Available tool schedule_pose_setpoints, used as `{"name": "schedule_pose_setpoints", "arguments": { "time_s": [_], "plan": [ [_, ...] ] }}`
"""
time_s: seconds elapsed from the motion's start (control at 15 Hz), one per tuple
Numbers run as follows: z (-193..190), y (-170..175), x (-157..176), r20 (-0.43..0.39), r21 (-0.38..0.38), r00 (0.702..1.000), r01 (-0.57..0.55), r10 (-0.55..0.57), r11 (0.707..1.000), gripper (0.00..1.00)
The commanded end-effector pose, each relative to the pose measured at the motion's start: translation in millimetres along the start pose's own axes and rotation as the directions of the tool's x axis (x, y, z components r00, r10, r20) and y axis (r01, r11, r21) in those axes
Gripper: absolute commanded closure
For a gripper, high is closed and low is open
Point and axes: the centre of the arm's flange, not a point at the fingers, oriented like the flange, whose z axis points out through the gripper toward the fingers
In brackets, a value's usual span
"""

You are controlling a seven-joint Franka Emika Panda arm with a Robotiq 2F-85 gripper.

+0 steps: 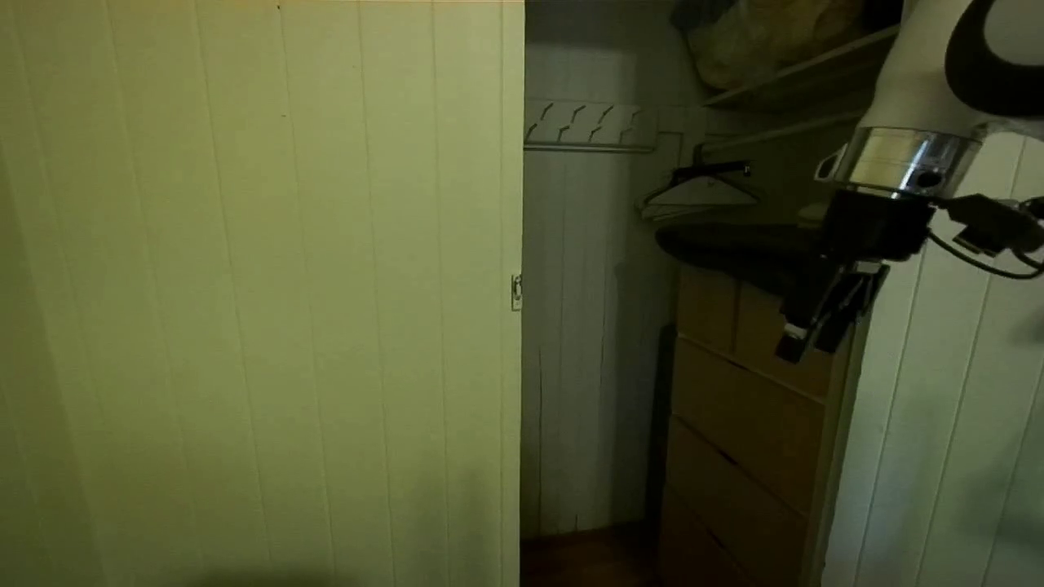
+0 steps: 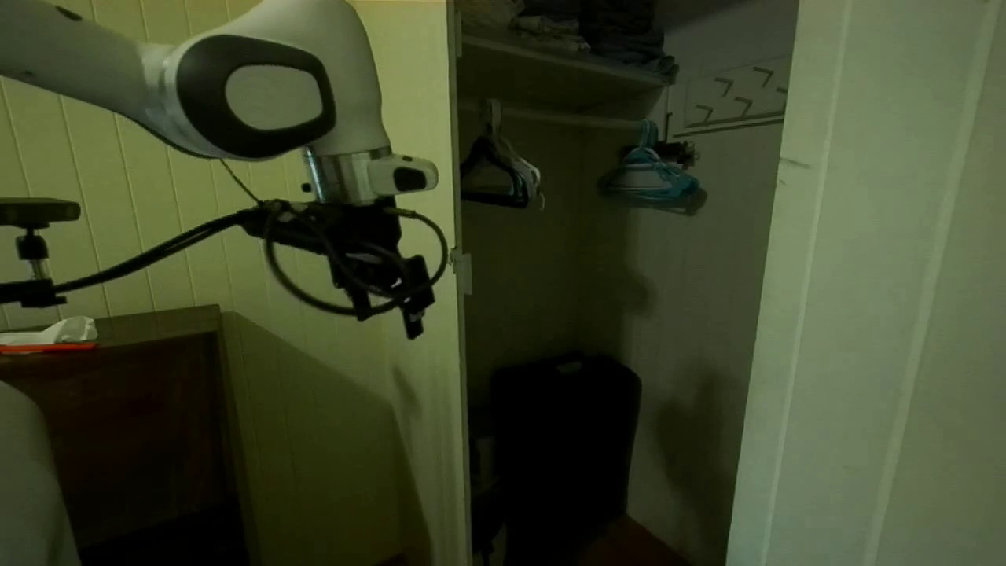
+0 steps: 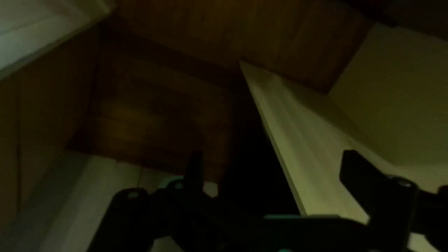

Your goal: Take out one black hanger from the closet then hang it back on the rail.

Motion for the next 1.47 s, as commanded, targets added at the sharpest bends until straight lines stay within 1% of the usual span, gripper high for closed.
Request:
{"name": "schedule_pose_setpoints", "arguments": {
  "time_s": [0.0,0.07,0.2,0.33,0.4,0.53,0.67,0.73,0.8,0.87,0.93,1.0,1.07,1.2,1.4],
  "plan": [
    [-22.2,11.5,87.7,-0.111,-0.015,0.981,0.156,-0.157,0.988,0.0],
    [-31.6,14.5,104.0,-0.152,-0.004,0.966,0.209,-0.208,0.978,0.0],
    [-47.8,19.4,138.8,-0.186,0.012,0.937,0.305,-0.297,0.952,0.0],
    [-62.4,26.0,172.1,-0.193,0.016,0.901,0.399,-0.389,0.917,0.0],
    [-68.2,28.6,188.3,-0.206,0.008,0.877,0.445,-0.434,0.895,0.0],
    [-82.2,29.2,219.1,-0.226,-0.001,0.823,0.535,-0.521,0.845,0.0],
    [-94.9,27.3,247.0,-0.267,-0.017,0.756,0.616,-0.598,0.787,0.0],
    [-102.7,26.6,260.2,-0.306,-0.019,0.721,0.649,-0.622,0.761,0.0],
    [-111.6,24.8,272.1,-0.359,-0.008,0.693,0.667,-0.625,0.745,0.0],
    [-121.4,20.5,278.4,-0.418,0.026,0.694,0.654,-0.586,0.756,0.0],
    [-98.0,14.9,233.7,-0.357,-0.03,0.724,0.622,-0.59,0.782,0.0],
    [-106.0,12.8,244.1,-0.391,-0.02,0.709,0.631,-0.587,0.775,0.0],
    [-110.9,11.4,251.0,-0.406,-0.015,0.7,0.637,-0.587,0.771,0.0],
    [-113.0,10.4,257.1,-0.412,-0.01,0.695,0.642,-0.588,0.766,0.0],
    [-112.3,10.6,258.6,-0.412,-0.007,0.696,0.643,-0.588,0.766,0.0]
  ]
}}
